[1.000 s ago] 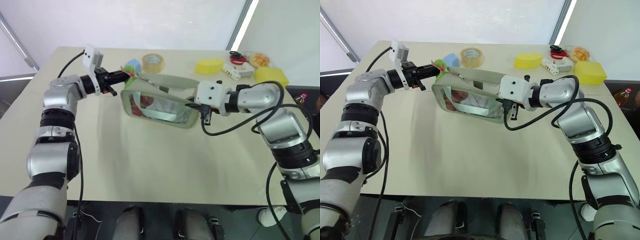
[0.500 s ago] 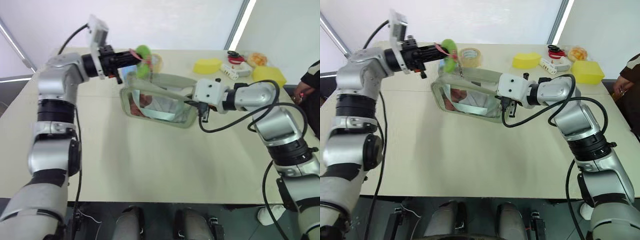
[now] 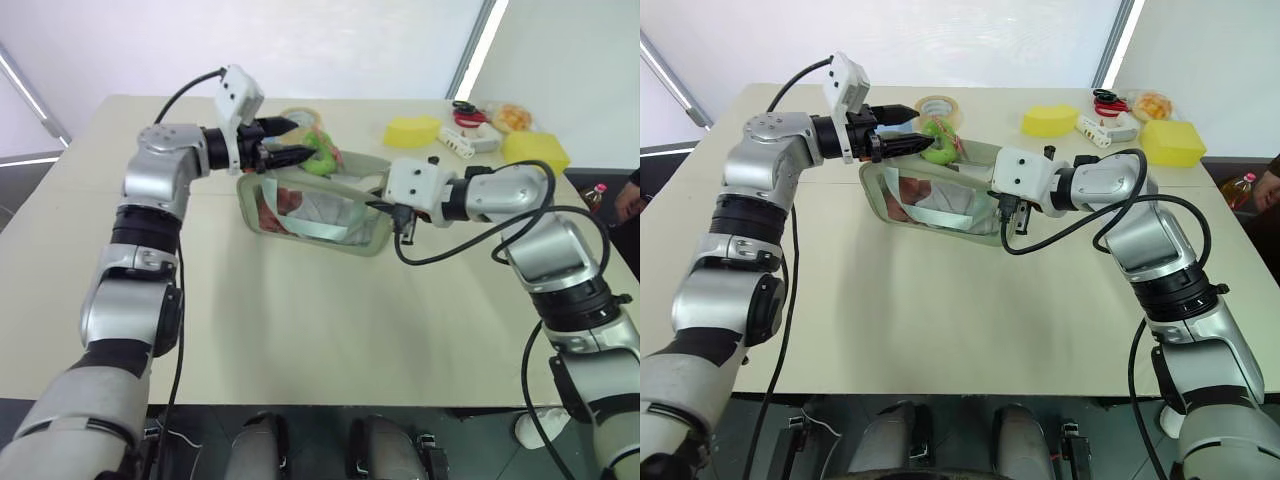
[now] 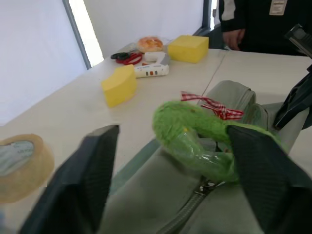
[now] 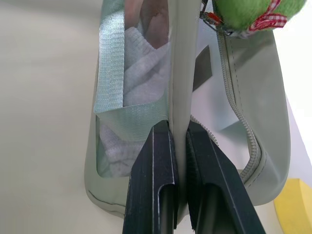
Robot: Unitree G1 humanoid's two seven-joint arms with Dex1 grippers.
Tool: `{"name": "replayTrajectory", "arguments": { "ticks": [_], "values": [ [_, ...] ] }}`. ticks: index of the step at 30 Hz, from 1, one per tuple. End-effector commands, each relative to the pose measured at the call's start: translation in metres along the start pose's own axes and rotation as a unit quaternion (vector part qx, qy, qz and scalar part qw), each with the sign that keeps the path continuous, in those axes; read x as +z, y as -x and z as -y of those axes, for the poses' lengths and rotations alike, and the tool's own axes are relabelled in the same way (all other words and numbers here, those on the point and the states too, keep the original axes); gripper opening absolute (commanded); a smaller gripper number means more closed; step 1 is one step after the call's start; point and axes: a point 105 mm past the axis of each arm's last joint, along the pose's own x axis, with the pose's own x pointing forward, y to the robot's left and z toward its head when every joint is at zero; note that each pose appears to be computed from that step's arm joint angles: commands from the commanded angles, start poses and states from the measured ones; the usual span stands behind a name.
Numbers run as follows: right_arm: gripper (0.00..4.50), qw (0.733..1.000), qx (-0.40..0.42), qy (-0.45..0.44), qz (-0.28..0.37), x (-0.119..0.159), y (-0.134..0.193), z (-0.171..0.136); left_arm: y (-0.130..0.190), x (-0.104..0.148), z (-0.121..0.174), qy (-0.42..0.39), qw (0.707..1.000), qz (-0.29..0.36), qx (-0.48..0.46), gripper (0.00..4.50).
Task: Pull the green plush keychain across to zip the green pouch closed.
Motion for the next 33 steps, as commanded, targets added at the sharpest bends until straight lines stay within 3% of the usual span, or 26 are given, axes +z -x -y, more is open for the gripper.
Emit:
{"name": "replayTrajectory", "arguments": {
  "ticks": [1, 5, 8, 12, 15, 18, 25, 28, 33],
  "values": [
    [0.0, 1.0, 0.001, 0.003, -0.005, -0.001, -0.001, 0.0, 0.03, 0.032, -0.011, -0.053, 0.999, 0.006, 0.007, 4.36],
    [0.0, 1.0, 0.0, 0.004, -0.004, 0.0, -0.001, 0.001, 0.059, 0.025, -0.007, -0.054, 0.998, -0.031, -0.02, 4.36],
    [0.0, 1.0, 0.0, 0.005, -0.002, 0.0, -0.002, 0.001, 0.076, -0.001, 0.009, -0.042, 0.995, -0.079, -0.049, 4.36],
    [0.0, 1.0, 0.002, 0.005, 0.003, 0.002, -0.005, 0.001, 0.074, -0.039, 0.007, -0.042, 0.992, -0.117, -0.011, 4.36],
    [0.0, 1.0, 0.003, 0.005, 0.004, 0.003, -0.005, 0.001, 0.067, -0.048, 0.006, -0.046, 0.992, -0.12, 0.0, 4.36],
    [0.0, 1.0, 0.004, 0.005, 0.005, 0.003, -0.006, 0.001, 0.057, -0.045, 0.0, -0.035, 0.995, -0.092, 0.017, 3.51],
    [0.0, 1.0, -0.002, 0.005, 0.001, 0.002, -0.005, 0.004, 0.051, -0.039, 0.003, -0.031, 0.996, -0.081, 0.0, 0.07],
    [0.0, 1.0, -0.014, 0.001, -0.004, 0.0, -0.001, 0.011, 0.053, -0.041, 0.004, -0.036, 0.996, -0.088, -0.004, 0.07],
    [2.18, 0.999, -0.037, -0.004, -0.007, 0.003, 0.016, 0.033, 0.053, -0.043, 0.008, -0.033, 0.995, -0.089, -0.012, 0.0]
  ]
}}
